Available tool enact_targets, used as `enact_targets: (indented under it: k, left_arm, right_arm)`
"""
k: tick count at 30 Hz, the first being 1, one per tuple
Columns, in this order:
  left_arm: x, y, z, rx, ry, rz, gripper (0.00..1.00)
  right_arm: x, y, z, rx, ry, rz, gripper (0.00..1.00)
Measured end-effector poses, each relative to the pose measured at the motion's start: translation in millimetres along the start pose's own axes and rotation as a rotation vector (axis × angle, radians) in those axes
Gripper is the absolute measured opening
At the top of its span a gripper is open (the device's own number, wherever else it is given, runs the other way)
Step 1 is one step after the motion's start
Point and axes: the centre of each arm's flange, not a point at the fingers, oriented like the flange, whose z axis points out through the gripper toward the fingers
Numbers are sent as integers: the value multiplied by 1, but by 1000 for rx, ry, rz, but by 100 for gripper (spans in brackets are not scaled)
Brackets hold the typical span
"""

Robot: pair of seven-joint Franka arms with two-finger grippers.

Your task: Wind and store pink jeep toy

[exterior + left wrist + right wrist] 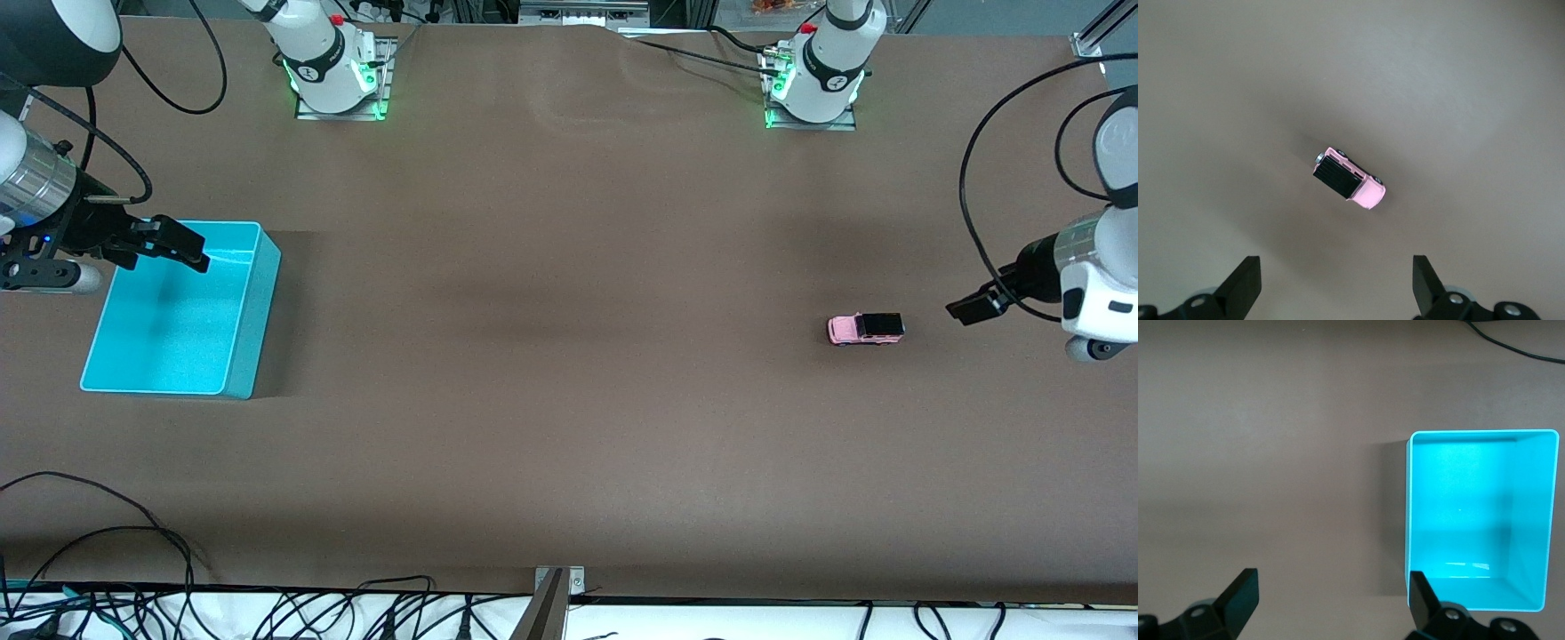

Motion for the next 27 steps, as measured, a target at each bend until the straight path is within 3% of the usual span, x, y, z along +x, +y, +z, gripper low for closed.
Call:
enact_targets:
  k: [8,17,27]
  left_arm:
    - [16,13,35,10,3,-308,100]
    - [29,17,97,-16,29,-561,100]
    - [28,0,180,-38,45,-737,100]
  right_arm:
    - [0,0,0,0,0,0,100]
    - [0,0,0,0,0,0,100]
    - [0,0,0,0,0,0,100]
